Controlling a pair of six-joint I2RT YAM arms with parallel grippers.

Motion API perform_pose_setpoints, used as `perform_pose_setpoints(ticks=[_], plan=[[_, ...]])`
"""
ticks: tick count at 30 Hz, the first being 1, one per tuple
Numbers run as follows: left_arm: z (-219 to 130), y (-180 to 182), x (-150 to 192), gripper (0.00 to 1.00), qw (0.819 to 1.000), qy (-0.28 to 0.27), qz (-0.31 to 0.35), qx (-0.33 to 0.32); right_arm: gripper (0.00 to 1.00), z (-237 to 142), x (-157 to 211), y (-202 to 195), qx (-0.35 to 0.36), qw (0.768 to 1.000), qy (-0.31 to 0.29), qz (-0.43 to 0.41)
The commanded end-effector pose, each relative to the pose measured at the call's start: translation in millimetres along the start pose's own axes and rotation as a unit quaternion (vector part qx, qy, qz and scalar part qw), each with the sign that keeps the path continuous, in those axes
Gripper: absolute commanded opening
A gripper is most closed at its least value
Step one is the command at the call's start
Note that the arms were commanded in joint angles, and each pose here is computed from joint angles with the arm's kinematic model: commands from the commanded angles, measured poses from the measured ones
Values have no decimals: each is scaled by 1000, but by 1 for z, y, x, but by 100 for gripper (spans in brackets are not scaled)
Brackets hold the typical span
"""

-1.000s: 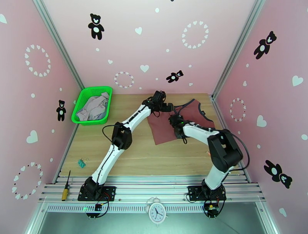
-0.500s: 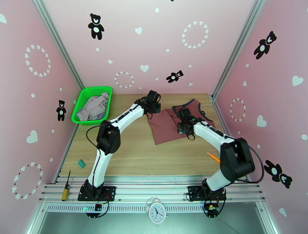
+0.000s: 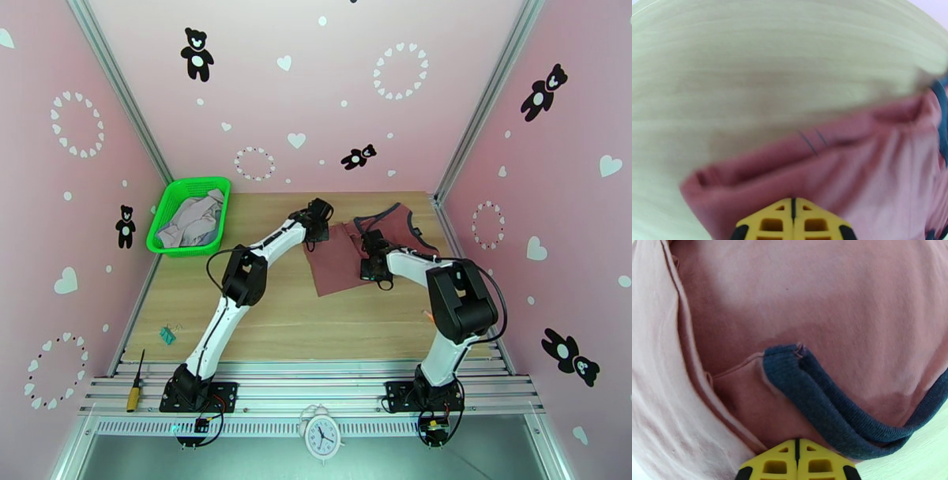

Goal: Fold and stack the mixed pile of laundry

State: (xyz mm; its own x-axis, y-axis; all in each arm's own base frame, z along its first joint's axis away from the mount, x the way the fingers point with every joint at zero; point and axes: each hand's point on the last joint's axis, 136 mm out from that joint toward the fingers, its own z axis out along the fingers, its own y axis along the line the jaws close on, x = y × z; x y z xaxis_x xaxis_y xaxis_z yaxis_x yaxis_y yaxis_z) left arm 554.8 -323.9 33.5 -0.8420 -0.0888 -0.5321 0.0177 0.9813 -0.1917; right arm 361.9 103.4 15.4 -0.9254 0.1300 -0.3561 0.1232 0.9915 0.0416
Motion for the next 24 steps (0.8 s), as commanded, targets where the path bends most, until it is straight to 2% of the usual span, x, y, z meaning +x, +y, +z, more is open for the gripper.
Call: perform_pose_setpoints(ticks=[1, 6, 11, 14, 17, 18, 20, 22, 24], plan=[[11, 13, -9, 0, 1000, 9, 7, -1, 0, 7, 47, 26, -47, 997, 67, 16], [23, 12, -21, 0, 999, 7, -2, 40, 0, 17, 75, 85, -83, 993, 89, -6], [17, 16, -41, 2, 998, -12, -11, 63, 0, 13, 92, 152, -116, 988, 97, -40], [-30, 8, -88, 16, 993, -64, -20, 94, 0, 2, 81, 177, -124, 987, 83, -65], [-104, 6, -141, 36, 985, -140, -12, 101, 0, -22, 52, 181, -111, 988, 48, -91], [-133, 7, -155, 45, 981, -166, -6, 96, 0, -33, 43, 178, -103, 989, 36, -102], [-184, 10, -172, 58, 976, -198, 3, 88, 2, -56, 25, 175, -100, 988, 11, -121], [-221, 20, -171, 61, 977, -203, 4, 70, 8, -81, 10, 167, -99, 986, -9, -136], [-238, 31, -155, 60, 982, -183, -1, 50, 14, -97, -7, 158, -105, 983, -25, -149]])
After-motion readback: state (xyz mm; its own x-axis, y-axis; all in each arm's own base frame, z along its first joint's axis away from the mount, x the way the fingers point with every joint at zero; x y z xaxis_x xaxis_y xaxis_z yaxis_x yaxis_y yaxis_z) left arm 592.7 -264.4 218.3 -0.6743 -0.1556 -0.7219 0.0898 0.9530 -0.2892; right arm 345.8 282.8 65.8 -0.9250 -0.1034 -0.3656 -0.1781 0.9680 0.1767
